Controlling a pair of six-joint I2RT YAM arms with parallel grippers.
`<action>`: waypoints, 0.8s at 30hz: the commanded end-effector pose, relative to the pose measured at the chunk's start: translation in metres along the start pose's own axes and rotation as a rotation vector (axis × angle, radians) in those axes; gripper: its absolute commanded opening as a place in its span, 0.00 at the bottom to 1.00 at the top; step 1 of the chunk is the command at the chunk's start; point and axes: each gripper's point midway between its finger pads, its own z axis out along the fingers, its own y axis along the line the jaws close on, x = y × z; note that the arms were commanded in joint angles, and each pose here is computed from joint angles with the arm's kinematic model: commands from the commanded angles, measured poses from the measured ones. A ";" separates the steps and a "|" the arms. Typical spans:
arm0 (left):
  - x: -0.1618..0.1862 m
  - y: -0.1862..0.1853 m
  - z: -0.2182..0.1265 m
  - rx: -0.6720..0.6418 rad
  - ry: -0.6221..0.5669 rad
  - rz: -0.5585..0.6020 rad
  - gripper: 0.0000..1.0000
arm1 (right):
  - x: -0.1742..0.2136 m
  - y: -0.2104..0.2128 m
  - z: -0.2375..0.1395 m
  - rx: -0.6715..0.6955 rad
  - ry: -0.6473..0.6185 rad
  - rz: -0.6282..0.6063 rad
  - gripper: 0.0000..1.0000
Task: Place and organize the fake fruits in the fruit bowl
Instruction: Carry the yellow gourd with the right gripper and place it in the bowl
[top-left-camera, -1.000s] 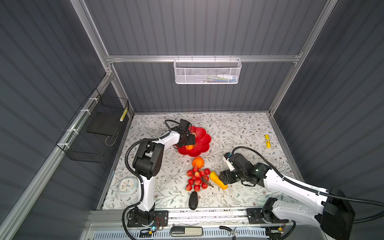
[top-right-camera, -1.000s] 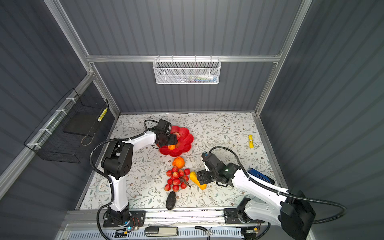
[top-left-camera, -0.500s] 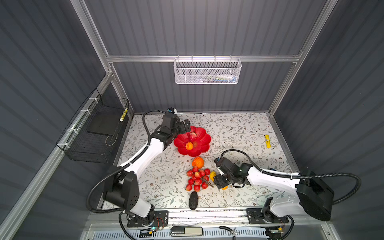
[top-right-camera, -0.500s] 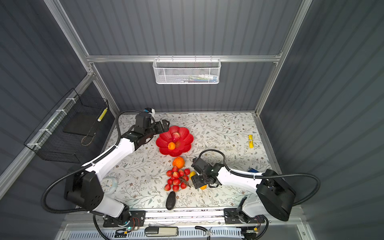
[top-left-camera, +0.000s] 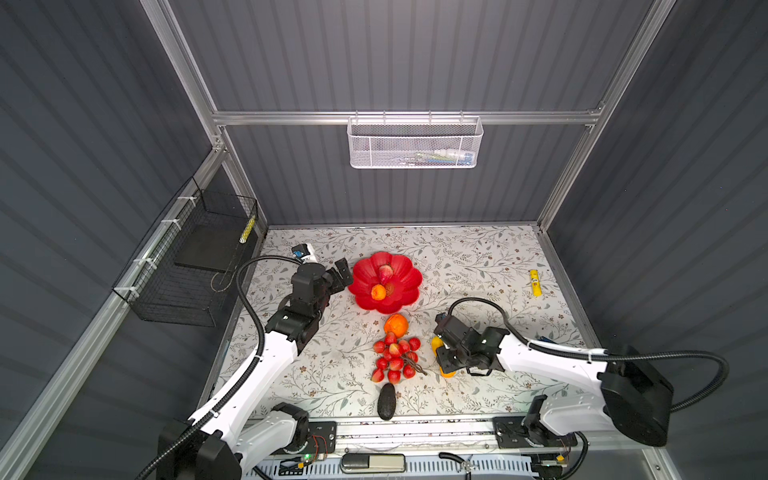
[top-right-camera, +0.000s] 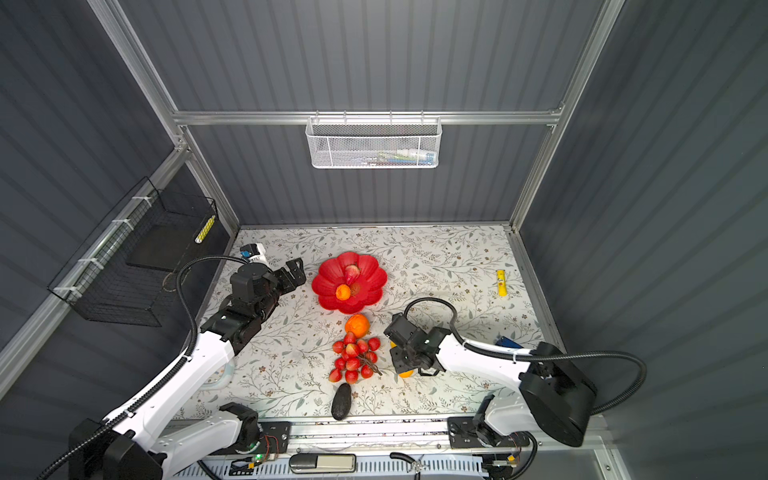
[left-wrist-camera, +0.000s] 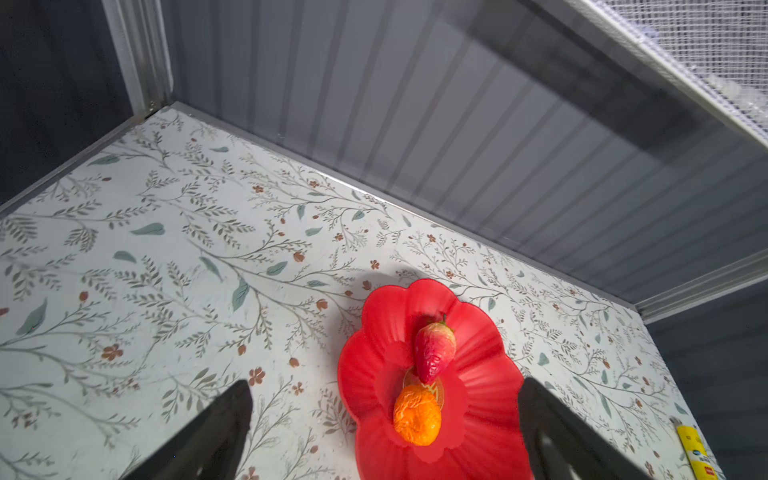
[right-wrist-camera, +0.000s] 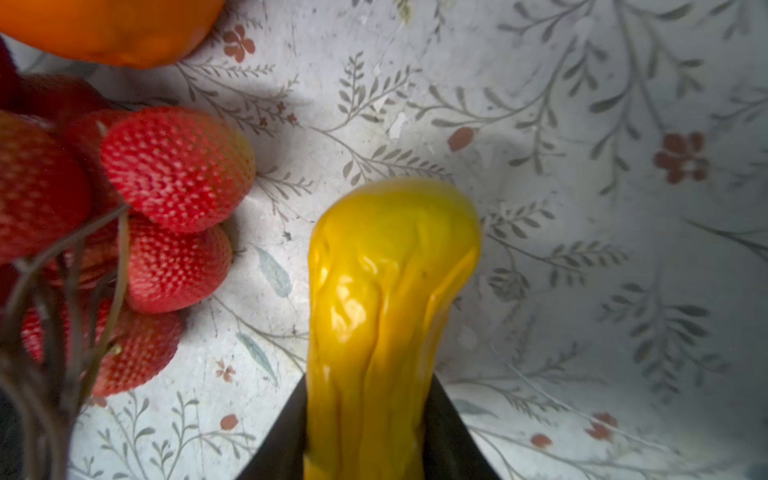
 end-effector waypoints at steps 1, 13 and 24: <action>0.002 0.012 -0.005 -0.040 0.000 -0.027 1.00 | -0.022 -0.014 -0.035 0.074 -0.101 0.006 0.28; -0.009 0.019 -0.044 -0.040 -0.005 0.034 1.00 | -0.208 0.012 -0.047 -0.020 -0.342 -0.015 0.31; 0.008 0.027 -0.083 0.002 0.069 0.031 1.00 | -0.287 0.027 0.043 -0.043 -0.285 0.015 0.32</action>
